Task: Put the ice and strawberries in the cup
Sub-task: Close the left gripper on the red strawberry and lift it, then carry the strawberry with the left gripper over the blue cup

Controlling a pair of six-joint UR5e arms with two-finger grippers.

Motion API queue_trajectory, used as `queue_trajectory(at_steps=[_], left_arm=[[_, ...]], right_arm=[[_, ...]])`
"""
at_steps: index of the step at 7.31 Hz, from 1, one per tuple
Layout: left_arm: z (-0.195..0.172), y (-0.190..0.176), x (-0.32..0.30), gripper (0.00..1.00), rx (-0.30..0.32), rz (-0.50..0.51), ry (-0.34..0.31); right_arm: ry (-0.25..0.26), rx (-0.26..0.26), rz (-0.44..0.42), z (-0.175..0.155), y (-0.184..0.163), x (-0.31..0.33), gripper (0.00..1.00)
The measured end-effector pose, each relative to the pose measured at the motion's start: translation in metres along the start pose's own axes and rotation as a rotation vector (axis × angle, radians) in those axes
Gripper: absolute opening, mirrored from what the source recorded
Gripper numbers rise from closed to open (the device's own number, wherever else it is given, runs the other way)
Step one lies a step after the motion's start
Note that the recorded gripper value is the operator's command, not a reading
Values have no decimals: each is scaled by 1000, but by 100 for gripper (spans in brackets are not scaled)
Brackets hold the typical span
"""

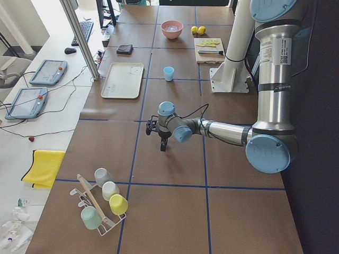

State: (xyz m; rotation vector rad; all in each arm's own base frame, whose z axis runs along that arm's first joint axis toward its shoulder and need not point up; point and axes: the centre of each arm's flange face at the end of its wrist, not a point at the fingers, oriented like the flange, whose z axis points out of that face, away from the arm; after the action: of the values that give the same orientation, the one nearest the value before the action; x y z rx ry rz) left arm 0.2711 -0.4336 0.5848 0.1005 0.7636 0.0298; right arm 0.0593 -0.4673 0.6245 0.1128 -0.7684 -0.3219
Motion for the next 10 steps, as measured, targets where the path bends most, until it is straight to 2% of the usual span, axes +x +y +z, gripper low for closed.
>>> queue_trajectory(at_steps=[1, 2, 4, 6, 8, 10], left_arm=[[0, 0, 1, 3, 0, -10, 4], [-2, 0, 3, 0, 5, -14, 11], [-6, -1, 7, 0, 17, -9, 25], [-28, 4, 18, 0, 20, 4, 62], [-80, 13, 36, 0, -13, 0, 130], [-149, 20, 64, 0, -26, -16, 122]], right_arm=[[0, 0, 0, 0, 0, 0, 100], [0, 0, 0, 0, 0, 0, 100], [0, 1, 0, 0, 0, 0, 100], [0, 2, -1, -1, -1, -1, 100], [0, 1, 1, 0, 0, 0, 100], [0, 1, 0, 0, 0, 0, 100]])
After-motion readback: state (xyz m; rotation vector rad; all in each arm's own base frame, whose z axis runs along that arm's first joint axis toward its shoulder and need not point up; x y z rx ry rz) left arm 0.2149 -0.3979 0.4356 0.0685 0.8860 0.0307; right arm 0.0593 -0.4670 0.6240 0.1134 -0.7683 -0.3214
